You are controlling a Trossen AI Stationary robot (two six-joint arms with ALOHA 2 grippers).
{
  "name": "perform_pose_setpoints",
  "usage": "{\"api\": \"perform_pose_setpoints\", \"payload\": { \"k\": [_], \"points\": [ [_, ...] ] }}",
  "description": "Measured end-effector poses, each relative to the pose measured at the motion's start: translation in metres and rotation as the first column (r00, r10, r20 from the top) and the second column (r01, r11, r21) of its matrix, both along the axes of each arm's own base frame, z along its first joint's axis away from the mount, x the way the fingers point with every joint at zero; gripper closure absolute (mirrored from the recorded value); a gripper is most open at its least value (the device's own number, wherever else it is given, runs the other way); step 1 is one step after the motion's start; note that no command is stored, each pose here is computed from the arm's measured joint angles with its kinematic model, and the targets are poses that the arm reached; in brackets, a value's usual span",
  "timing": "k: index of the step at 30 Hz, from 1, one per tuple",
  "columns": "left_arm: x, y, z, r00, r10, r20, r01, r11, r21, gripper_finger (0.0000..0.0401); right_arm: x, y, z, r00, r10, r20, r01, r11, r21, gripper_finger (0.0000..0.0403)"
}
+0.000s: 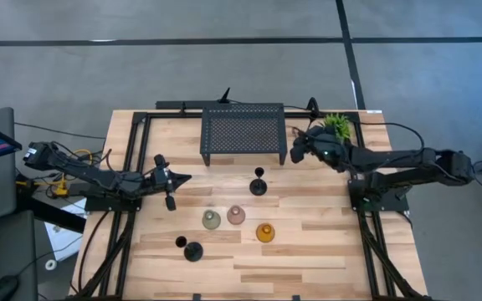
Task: Pick & Place candle stick holders
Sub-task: Put the top black candle holder on the shelf
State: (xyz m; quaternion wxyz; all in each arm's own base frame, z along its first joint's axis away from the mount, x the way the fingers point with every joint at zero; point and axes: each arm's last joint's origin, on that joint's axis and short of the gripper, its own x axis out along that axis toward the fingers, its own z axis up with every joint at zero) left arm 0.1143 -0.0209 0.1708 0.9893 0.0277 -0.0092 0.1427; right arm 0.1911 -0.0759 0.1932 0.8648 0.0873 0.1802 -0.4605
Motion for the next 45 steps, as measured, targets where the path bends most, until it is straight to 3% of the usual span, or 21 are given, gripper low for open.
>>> {"api": "perform_pose_setpoints", "payload": {
  "k": [3,10,18,27,31,36,45],
  "points": [
    [0.000,0.000,0.000,1.000,0.000,0.000,0.000,1.000,0.000,0.0390,0.001,0.000,0.007,0.997,-0.065,-0.033,0.065,0.998,0.008,0.0398],
    [0.000,0.000,0.000,1.000,0.000,0.000,0.000,1.000,0.000,0.0390,0.001,-0.005,0.012,0.996,-0.073,-0.059,0.073,0.997,-0.005,0.0377],
    [0.000,0.000,0.000,1.000,0.000,0.000,0.000,1.000,0.000,0.0390,-0.006,-0.016,0.008,0.988,-0.141,-0.065,0.143,0.989,0.031,0.0273],
    [0.000,0.000,0.000,1.000,0.000,0.000,0.000,1.000,0.000,0.0390,-0.009,-0.026,0.010,0.993,-0.119,-0.016,0.120,0.989,0.082,0.0161],
    [0.000,0.000,0.000,1.000,0.000,-0.001,0.000,1.000,0.001,0.0390,-0.009,-0.029,0.011,0.992,-0.127,0.004,0.127,0.989,0.078,0.0149],
    [0.000,0.000,0.000,1.000,0.000,-0.001,0.000,1.000,0.001,0.0390,-0.005,-0.028,0.014,0.997,-0.047,0.063,0.039,0.993,0.111,0.0149],
    [0.000,0.000,0.000,1.000,0.000,-0.001,0.000,1.000,0.001,0.0390,-0.002,-0.020,0.011,0.998,0.006,0.058,-0.015,0.989,0.149,0.0149]
  ]
}}
